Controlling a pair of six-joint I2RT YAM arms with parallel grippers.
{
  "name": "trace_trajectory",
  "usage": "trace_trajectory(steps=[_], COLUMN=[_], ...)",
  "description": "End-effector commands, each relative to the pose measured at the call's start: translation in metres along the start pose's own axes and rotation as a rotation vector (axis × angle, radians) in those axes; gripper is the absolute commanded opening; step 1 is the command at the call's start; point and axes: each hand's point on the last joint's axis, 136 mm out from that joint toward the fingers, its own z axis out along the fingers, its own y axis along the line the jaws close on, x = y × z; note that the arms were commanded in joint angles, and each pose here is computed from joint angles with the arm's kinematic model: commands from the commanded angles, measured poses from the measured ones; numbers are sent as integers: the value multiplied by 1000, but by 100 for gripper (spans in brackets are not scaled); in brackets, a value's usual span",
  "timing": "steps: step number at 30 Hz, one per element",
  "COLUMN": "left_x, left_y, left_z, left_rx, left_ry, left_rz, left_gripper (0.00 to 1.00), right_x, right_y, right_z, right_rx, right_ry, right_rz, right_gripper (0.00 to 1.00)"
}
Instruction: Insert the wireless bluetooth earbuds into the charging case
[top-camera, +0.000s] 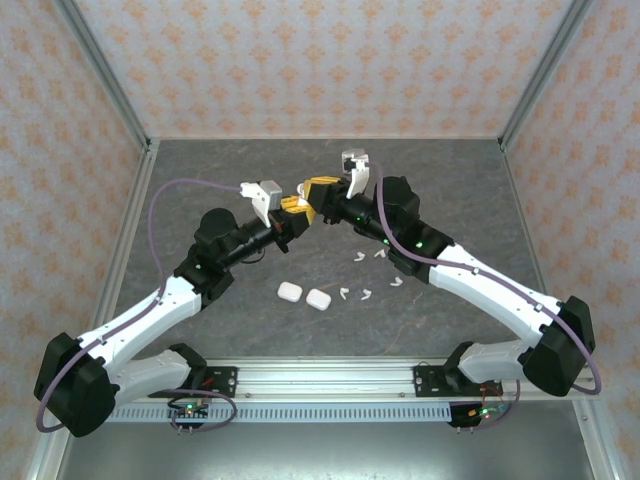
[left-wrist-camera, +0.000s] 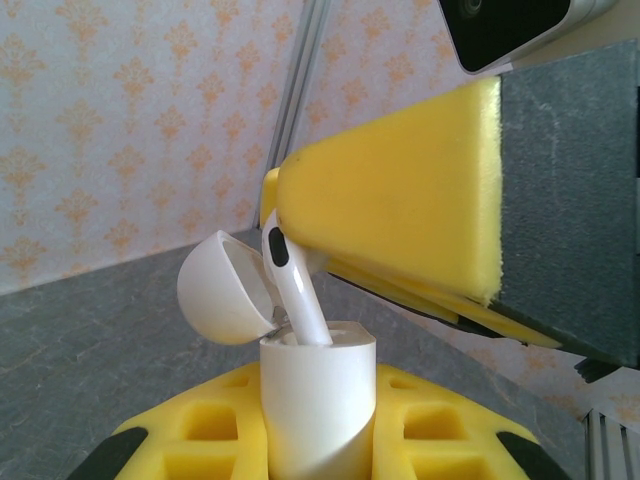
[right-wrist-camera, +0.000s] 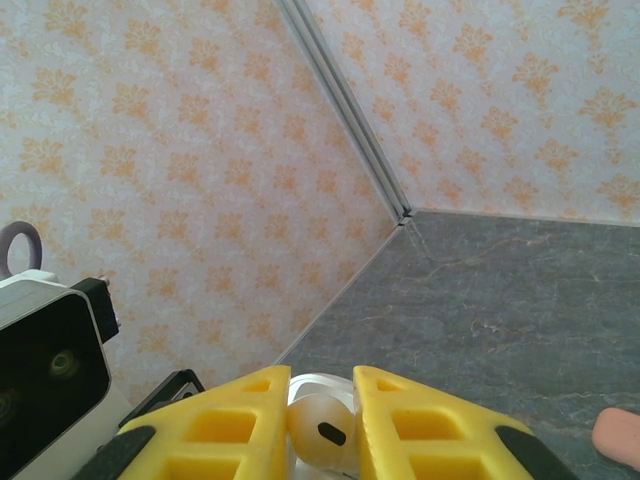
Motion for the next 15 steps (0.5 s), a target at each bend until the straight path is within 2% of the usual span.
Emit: trace_trajectory(steps=[1, 10, 15], left_x=[-29, -29, -28], left_y=[-9, -9, -9], left_z=[-2, -4, -4], left_rx=[12, 9, 8], left_ry=[-74, -74, -70], left_rz=[39, 46, 48], left_gripper=[0, 0, 0], right_x=[-5, 5, 2], right_y=[13, 11, 14], right_z=[-7, -9, -13], right_rx=[-45, -46, -49], right_ry=[-6, 31, 30], right_rz=[11, 32, 28], right_gripper=[21, 21, 25])
